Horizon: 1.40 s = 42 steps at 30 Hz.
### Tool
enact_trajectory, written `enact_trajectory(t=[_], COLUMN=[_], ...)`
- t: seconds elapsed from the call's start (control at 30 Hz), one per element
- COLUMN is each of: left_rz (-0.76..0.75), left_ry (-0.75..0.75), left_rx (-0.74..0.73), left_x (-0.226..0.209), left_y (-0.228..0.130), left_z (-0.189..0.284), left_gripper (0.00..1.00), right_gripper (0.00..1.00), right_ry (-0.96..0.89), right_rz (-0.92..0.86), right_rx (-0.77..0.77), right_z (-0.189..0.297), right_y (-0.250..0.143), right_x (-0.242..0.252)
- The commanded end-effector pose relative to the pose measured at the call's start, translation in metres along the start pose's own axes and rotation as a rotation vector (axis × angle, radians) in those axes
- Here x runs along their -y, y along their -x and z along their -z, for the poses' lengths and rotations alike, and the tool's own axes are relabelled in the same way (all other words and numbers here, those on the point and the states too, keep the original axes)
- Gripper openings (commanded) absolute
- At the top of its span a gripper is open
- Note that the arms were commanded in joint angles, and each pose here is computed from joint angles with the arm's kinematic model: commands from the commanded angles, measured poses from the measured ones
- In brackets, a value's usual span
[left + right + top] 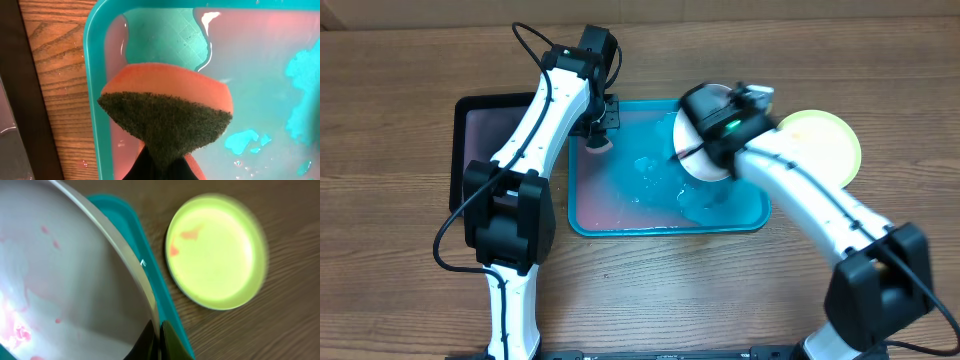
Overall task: Clean dirty plates on tray and stack at the side
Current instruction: 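Carry the white plate right and lower it onto the plate stack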
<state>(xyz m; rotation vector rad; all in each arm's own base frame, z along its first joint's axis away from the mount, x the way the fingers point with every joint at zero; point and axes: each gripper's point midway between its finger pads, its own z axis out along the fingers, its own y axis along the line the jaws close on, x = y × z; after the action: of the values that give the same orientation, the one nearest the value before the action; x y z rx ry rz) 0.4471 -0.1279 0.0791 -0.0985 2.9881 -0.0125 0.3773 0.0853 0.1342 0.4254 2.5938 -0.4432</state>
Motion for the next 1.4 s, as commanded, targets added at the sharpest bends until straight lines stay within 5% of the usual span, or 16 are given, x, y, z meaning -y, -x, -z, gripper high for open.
enact_trajectory(t=[0.0, 0.17, 0.47, 0.87, 0.97, 1.2, 1.37], left_rz=[-0.020, -0.020, 0.003, 0.006, 0.005, 0.016, 0.043], left_ry=[-0.009, -0.010, -0.017, -0.017, -0.015, -0.021, 0.022], left_rx=[0.002, 0.002, -0.001, -0.001, -0.002, 0.035, 0.090], left_x=[0.002, 0.002, 0.004, 0.003, 0.003, 0.001, -0.019], left_y=[0.000, 0.000, -0.001, -0.001, -0.001, 0.010, 0.021], left_z=[0.001, 0.001, 0.001, 0.001, 0.001, 0.009, 0.060], left_gripper=[0.04, 0.04, 0.04, 0.04, 0.04, 0.04, 0.04], right_gripper=[0.04, 0.04, 0.04, 0.04, 0.12, 0.57, 0.68], right_ry=[0.309, 0.399, 0.275, 0.246, 0.243, 0.295, 0.419], right_rz=[0.015, -0.186, -0.496, -0.554, -0.552, -0.530, -0.450], right_rx=[-0.197, -0.265, -0.324, -0.414, -0.439, -0.499, -0.514], right_z=[-0.007, -0.039, -0.111, -0.137, -0.136, -0.127, -0.103], right_y=[0.004, 0.032, 0.036, 0.005, -0.002, -0.011, 0.001], right_x=[-0.005, 0.051, 0.165, 0.181, 0.180, 0.170, 0.149])
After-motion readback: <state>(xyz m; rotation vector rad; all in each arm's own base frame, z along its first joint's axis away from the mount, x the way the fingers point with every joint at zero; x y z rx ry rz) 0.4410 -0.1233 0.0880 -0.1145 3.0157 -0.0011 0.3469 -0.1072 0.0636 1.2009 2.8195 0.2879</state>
